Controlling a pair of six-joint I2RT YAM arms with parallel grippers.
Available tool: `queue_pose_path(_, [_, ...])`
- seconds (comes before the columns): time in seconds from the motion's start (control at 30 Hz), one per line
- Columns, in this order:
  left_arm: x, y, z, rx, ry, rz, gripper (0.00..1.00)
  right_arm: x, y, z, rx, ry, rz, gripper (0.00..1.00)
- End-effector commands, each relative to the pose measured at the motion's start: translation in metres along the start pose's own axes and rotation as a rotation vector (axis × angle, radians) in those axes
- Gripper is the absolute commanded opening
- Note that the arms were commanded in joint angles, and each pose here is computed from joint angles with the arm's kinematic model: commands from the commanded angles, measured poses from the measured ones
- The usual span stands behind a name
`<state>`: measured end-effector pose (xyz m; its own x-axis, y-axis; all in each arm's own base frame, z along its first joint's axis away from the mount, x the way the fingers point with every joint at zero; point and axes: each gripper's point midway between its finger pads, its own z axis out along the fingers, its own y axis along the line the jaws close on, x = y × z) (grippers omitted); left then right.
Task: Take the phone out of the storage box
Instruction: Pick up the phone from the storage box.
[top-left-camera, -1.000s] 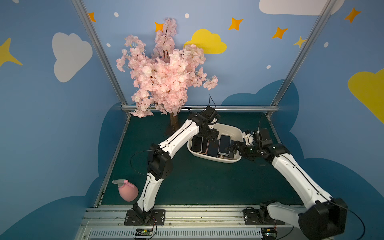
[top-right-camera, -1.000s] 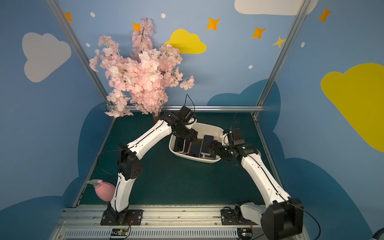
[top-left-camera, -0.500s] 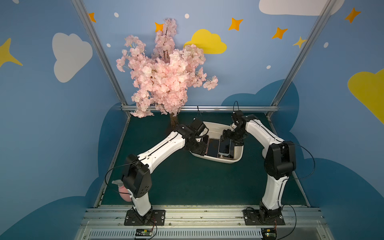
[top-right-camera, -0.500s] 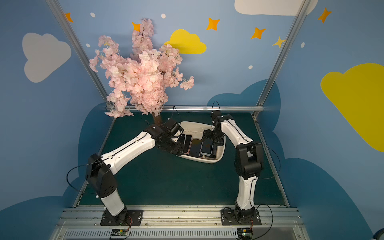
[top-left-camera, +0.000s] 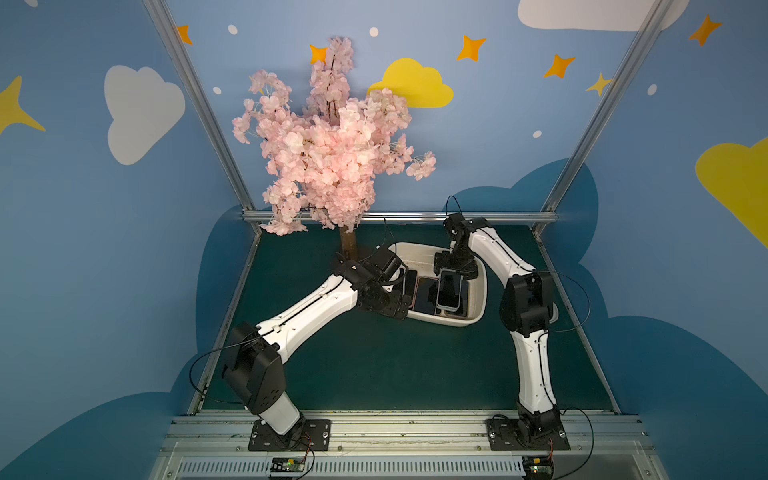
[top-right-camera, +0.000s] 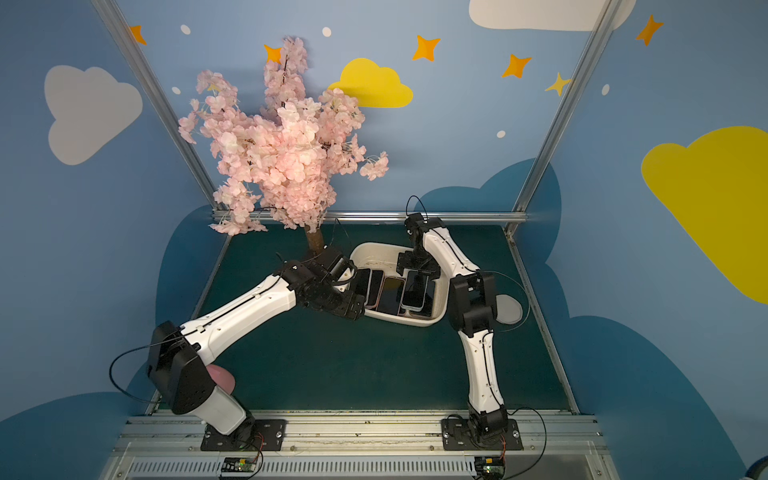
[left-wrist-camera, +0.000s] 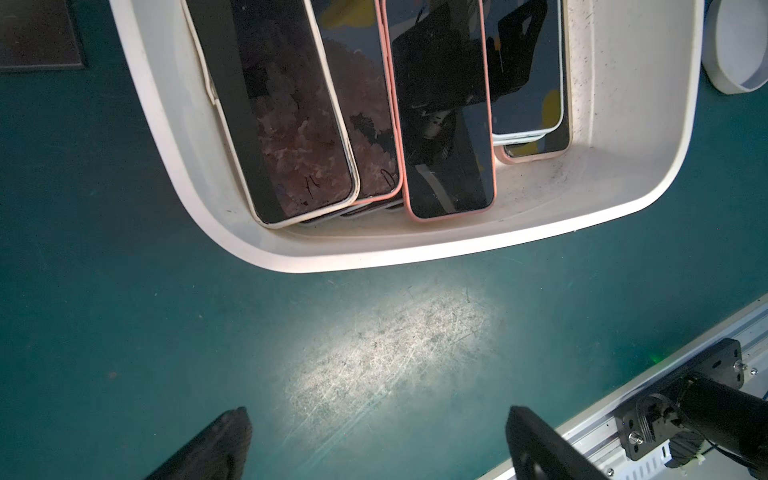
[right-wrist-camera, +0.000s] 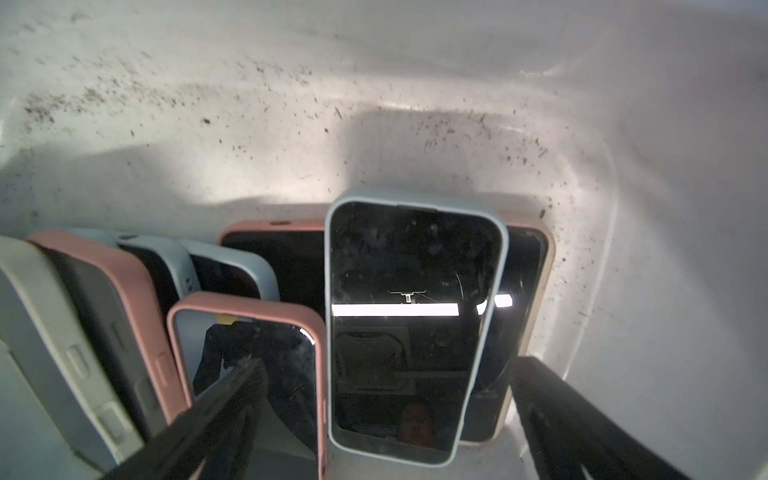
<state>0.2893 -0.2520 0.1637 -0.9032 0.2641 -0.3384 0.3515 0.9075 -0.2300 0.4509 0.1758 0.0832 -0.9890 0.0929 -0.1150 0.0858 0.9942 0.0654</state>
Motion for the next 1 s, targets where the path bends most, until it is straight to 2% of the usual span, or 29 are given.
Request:
queue_pose_path(0.0, [0.004, 0.004, -0.005, 0.015, 0.001, 0.015, 1.00, 0.004, -0.011, 0.003, 0.070, 0.034, 0.018, 0.99])
queue_pose_path(0.73, [0.007, 0.024, -0.008, 0.039, 0.009, -0.028, 1.00, -0.003, -0.016, 0.038, 0.130, 0.062, 0.056, 0.98])
queue_pose_path(0.83, [0.008, 0.023, -0.009, 0.040, 0.007, -0.031, 1.00, -0.003, -0.020, 0.041, 0.151, 0.062, 0.054, 0.94])
queue_pose_path(0.97, [0.009, 0.024, -0.008, 0.043, 0.008, -0.041, 1.00, -0.002, -0.022, 0.044, 0.156, 0.072, 0.045, 0.82])
